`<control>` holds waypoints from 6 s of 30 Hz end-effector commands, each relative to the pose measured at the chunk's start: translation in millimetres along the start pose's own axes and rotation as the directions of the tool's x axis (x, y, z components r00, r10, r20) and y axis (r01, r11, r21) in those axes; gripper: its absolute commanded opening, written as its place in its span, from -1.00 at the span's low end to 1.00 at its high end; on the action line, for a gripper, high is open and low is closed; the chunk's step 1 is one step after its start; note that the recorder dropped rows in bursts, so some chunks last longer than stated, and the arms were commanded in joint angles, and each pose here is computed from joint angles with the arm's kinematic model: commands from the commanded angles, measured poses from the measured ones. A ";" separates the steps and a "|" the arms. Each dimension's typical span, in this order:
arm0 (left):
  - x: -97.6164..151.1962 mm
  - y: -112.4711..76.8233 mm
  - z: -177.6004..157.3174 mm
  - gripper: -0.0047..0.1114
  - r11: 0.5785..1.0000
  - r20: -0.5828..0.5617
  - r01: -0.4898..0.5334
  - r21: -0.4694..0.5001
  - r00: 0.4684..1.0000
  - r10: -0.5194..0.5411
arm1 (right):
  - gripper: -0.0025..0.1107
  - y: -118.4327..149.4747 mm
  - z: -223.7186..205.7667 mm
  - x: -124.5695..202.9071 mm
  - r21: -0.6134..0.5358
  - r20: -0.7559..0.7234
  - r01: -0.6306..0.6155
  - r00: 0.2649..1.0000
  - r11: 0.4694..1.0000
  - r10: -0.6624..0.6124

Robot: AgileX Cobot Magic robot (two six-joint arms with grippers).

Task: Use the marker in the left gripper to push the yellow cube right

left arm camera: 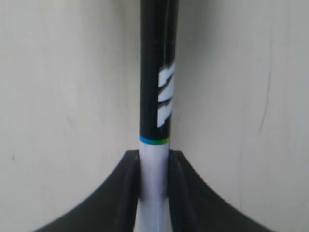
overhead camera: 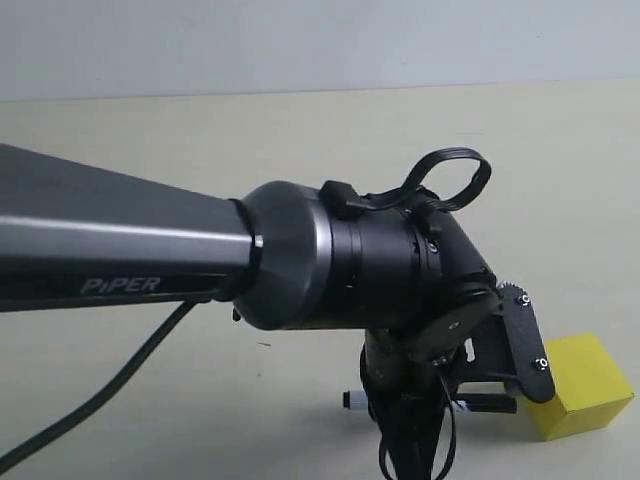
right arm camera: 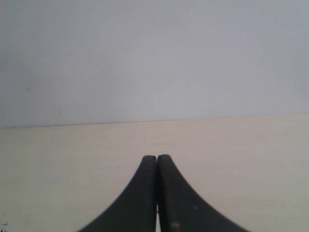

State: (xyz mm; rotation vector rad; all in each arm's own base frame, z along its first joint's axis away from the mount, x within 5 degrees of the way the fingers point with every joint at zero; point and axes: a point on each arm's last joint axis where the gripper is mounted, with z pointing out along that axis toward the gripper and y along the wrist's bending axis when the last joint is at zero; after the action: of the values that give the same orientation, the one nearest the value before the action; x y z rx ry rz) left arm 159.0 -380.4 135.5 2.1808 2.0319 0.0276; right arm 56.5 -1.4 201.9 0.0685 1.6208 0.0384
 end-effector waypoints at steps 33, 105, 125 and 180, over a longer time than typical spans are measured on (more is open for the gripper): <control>-13.4 9.8 -19.5 -0.92 0.992 0.164 0.060 -0.112 0.986 -0.041 | -0.96 0.0 -0.1 0.8 -0.001 0.005 0.005 1.000 1.000 -0.005; 5.5 49.5 -4.5 -0.92 0.978 0.168 -0.161 -0.130 0.969 0.182 | -0.96 0.0 -0.1 0.8 -0.001 0.005 0.005 1.000 1.000 -0.005; 26.8 102.1 -45.9 -0.92 0.907 0.237 0.405 -0.114 0.898 -0.372 | -0.96 0.0 -0.1 0.8 -0.001 0.005 0.003 1.000 1.000 -0.003; 103.4 149.7 33.4 -0.92 -0.101 -0.071 0.995 0.003 -0.100 -0.992 | -0.96 0.0 -0.1 0.8 -0.001 0.005 0.002 1.000 1.000 -0.002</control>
State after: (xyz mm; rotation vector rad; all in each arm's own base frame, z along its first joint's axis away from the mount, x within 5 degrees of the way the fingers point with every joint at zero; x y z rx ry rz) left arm 314.7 -293.6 113.7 -0.0115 3.0975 -0.1731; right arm 56.5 -1.4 201.9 0.0685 1.6208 0.0384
